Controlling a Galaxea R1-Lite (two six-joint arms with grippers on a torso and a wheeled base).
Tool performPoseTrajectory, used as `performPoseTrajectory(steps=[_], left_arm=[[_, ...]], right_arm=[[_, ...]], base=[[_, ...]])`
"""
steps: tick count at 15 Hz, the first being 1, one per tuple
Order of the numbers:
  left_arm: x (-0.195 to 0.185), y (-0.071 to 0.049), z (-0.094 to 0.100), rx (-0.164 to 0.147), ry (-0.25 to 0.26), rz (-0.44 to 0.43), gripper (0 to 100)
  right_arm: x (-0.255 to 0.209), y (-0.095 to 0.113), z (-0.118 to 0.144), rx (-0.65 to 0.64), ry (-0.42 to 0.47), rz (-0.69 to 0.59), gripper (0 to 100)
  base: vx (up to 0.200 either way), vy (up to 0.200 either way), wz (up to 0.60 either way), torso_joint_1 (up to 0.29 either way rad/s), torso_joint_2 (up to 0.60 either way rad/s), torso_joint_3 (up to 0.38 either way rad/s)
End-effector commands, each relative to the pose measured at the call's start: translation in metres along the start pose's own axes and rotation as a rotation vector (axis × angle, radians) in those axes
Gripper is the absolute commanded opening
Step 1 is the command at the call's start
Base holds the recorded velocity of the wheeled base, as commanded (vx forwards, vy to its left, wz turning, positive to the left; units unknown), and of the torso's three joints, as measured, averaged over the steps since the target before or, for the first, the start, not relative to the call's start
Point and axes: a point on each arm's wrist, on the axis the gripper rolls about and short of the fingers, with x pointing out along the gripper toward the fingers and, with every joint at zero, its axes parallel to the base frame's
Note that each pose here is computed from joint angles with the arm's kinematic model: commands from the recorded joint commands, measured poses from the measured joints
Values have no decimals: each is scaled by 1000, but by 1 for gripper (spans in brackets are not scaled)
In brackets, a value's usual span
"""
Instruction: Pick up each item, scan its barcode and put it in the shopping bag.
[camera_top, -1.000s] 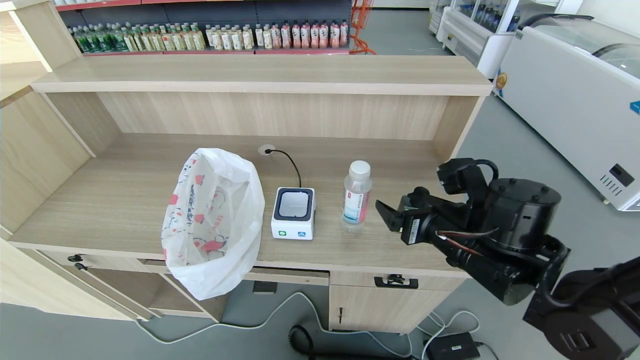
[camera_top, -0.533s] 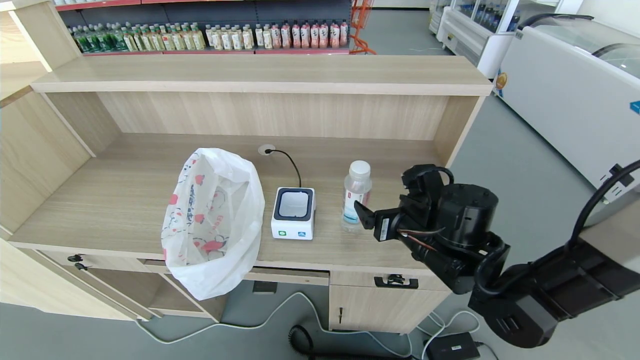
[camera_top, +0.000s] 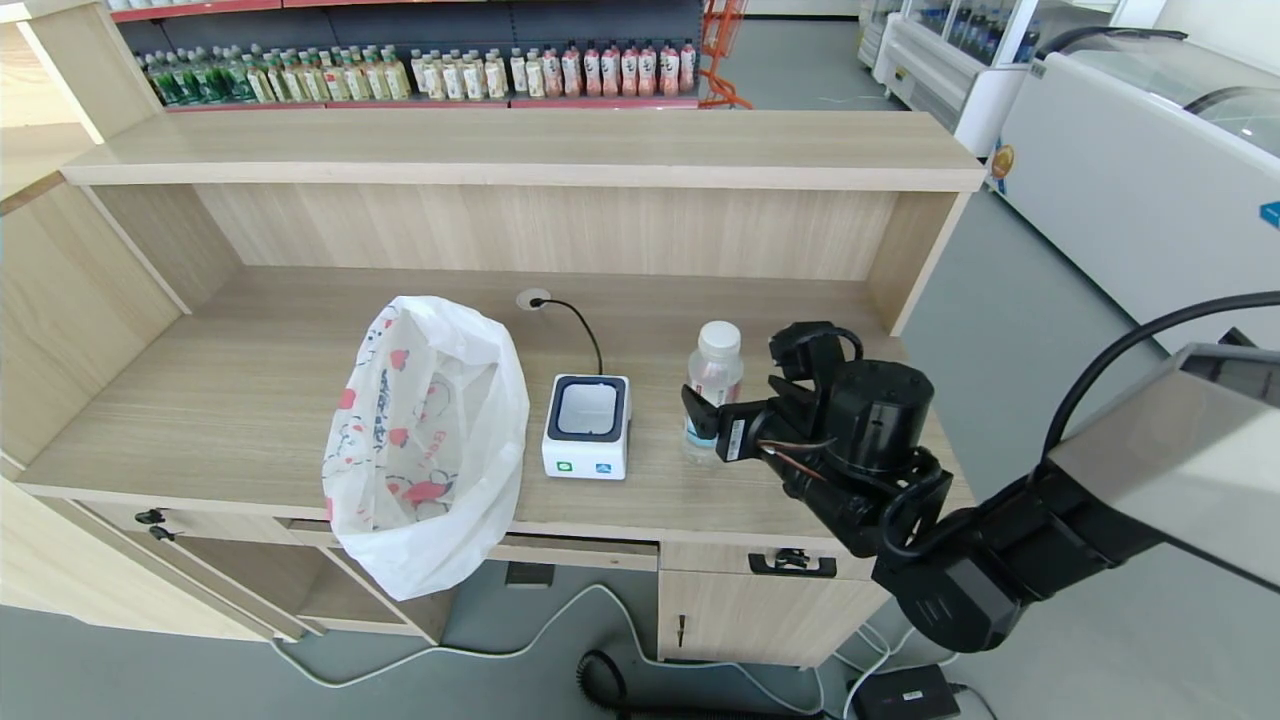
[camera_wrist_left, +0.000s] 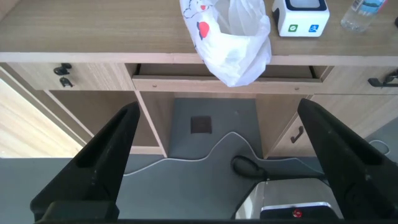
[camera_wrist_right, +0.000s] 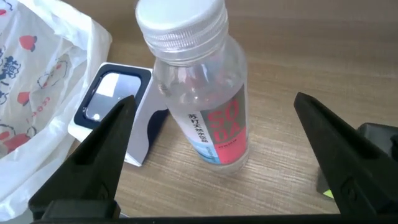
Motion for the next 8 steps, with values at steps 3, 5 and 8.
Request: performPoseTrajectory(steps=[3,5,8], left_arm=[[0,0,0,0,1,0,100],[0,0,0,0,1,0,100],[0,0,0,0,1,0,100]], right_arm=[[6,1,-9,13,21,74,100],[11,-1,-12,10,23,79,100],[23,0,-14,8,9,75,100]], base=[[0,0,0,0,0,0],[0,0,0,0,0,0],[0,0,0,0,0,0]])
